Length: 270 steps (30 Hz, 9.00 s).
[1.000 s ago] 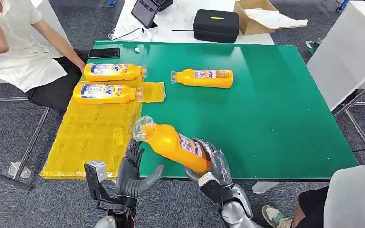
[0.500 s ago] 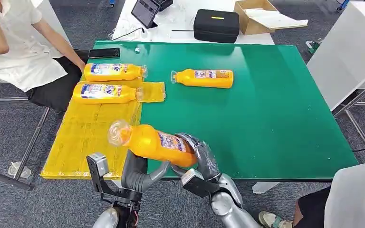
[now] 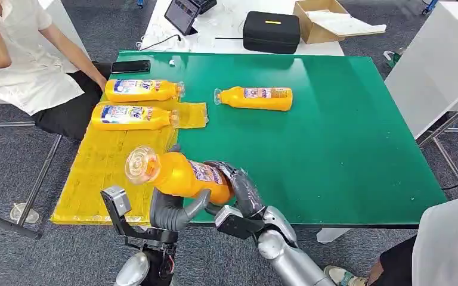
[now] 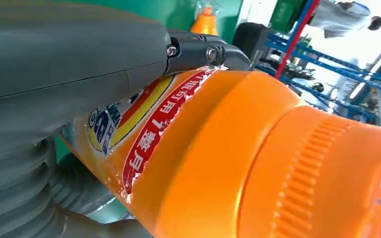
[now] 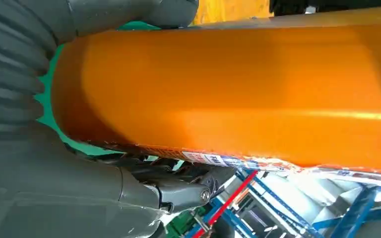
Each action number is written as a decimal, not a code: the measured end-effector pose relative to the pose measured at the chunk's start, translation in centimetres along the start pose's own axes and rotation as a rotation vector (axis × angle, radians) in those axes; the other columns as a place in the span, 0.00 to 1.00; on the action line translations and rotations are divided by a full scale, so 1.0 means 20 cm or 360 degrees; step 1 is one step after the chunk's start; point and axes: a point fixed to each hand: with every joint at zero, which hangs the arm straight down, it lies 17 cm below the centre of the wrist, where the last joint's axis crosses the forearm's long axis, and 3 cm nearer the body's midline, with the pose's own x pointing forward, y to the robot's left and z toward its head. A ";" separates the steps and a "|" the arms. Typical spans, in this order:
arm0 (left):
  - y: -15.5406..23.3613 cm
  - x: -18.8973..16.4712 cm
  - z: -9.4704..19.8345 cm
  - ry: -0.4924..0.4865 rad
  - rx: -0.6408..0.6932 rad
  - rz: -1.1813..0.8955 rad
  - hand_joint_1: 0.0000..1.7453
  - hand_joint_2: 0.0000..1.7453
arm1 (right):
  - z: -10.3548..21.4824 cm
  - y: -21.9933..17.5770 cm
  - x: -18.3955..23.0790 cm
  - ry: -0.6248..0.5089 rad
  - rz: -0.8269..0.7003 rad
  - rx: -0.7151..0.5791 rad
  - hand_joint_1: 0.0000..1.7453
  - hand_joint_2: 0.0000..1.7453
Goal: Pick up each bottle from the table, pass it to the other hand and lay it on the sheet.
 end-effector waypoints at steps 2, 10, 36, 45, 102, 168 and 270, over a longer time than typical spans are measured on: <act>0.01 0.01 -0.01 -0.0013 0.0018 0.0020 0.29 1.00 | -0.01 0.01 0.00 -0.0002 -0.0007 0.0027 1.00 1.00; 0.05 0.06 -0.03 -0.0076 0.0100 0.0004 1.00 1.00 | 0.01 0.10 0.03 -0.0001 -0.0112 0.0116 0.89 1.00; 0.40 0.26 0.10 -0.0317 0.0394 -0.1047 1.00 1.00 | 0.65 -0.32 -0.28 0.0346 0.0567 -0.0431 0.00 0.00; 0.65 0.42 0.13 -0.0381 0.0621 -0.1493 1.00 1.00 | 0.77 -0.98 0.07 0.0188 0.0724 -0.1197 0.00 0.00; 1.01 -0.80 0.25 0.0826 -0.0995 -0.2689 0.00 1.00 | 0.33 -0.74 0.03 0.0027 0.0344 -0.1002 0.00 1.00; 0.03 -0.25 0.14 -0.0077 -0.0733 -0.1694 0.00 1.00 | 0.54 -0.64 -0.55 0.0444 0.0869 -0.0369 0.00 1.00; 0.15 -0.11 0.01 0.0170 0.0204 -0.0026 0.00 1.00 | 0.49 -0.76 -0.57 0.0420 -0.0048 -0.0650 1.00 1.00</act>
